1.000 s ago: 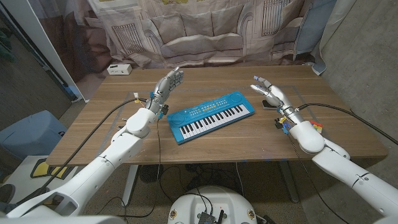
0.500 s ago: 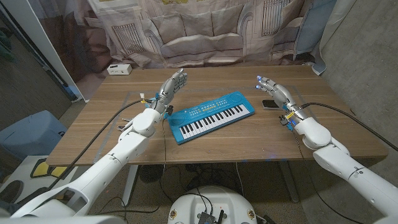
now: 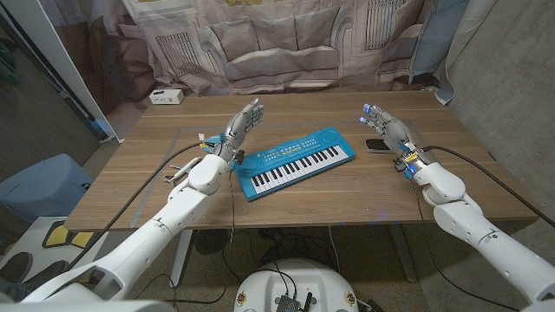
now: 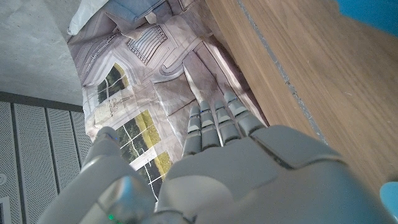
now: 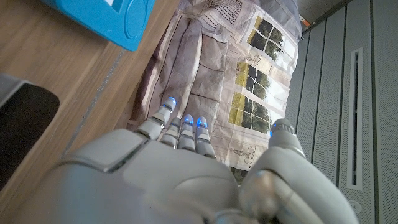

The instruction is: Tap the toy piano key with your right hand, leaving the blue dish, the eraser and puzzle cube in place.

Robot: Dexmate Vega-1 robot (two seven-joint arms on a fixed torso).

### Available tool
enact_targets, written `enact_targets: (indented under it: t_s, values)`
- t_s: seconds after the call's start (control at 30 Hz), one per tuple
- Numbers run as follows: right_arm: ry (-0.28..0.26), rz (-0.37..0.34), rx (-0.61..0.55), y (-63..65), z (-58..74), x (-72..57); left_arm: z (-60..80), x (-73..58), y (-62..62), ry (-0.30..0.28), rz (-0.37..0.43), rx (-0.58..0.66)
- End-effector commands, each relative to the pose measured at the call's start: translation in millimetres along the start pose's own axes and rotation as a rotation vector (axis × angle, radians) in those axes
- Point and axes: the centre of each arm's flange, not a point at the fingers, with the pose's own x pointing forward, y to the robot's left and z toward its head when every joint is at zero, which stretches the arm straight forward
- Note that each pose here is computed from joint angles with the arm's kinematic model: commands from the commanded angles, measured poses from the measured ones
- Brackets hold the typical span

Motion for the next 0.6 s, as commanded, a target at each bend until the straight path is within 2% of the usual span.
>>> enact_targets:
  t_s: [0.03, 0.2, 0.3, 0.47, 0.6]
  values:
    - [0.000, 0.040, 0.164, 11.9, -7.5, 10.5, 9.5, -25.3, 20.6, -0.014, -0.005, 0.021]
    - [-0.014, 0.049, 0.175, 15.5, -8.4, 14.9, 5.9, -29.5, 25.2, -0.014, -0.031, -0.003]
    - [-0.018, 0.049, 0.220, 15.8, -12.9, 16.3, 4.6, -30.1, 25.7, -0.018, -0.046, -0.015]
    - [0.000, 0.050, 0.252, 16.5, -23.7, 16.0, 1.0, -31.0, 25.6, -0.025, -0.047, -0.023]
    - [0.008, 0.050, 0.246, 15.2, -25.0, 16.0, -3.1, -32.6, 24.0, -0.010, -0.040, -0.035]
